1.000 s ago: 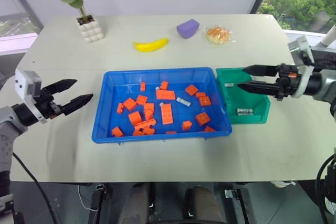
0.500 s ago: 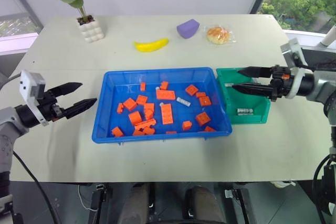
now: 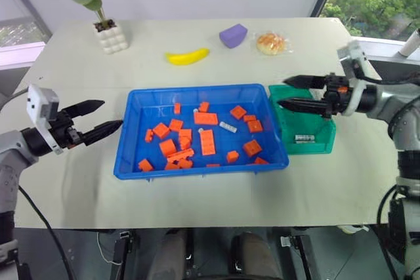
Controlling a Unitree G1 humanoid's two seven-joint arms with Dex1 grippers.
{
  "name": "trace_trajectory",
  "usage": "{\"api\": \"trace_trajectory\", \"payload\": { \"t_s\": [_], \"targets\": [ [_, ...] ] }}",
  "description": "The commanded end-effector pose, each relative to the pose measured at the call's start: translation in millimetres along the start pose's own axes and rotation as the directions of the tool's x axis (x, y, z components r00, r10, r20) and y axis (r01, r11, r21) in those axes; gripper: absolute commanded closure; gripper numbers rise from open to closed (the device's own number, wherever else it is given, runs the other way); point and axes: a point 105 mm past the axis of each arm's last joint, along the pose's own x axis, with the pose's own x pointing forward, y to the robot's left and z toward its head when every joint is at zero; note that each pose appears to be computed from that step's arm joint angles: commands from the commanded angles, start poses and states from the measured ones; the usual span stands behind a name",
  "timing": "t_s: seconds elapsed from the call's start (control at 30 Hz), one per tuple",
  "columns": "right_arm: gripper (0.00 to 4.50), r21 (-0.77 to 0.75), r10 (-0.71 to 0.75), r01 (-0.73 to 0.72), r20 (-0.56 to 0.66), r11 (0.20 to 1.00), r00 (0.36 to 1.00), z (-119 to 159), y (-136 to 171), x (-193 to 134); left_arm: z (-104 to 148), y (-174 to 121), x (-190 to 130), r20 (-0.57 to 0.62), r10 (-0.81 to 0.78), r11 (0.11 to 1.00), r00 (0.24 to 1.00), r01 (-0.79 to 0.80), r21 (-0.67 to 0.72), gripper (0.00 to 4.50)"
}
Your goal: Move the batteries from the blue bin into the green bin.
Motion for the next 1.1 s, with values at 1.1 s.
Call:
{"api": "trace_trajectory", "payload": {
  "t_s": [1.1],
  "targets": [
    [0.05,0.038,0.38,-0.378,-0.106,0.925,0.919,-58,76,129,2,-12,3,0.071,0.09,0.994,0.993,-0.094,0.051,0.0]
  ]
}}
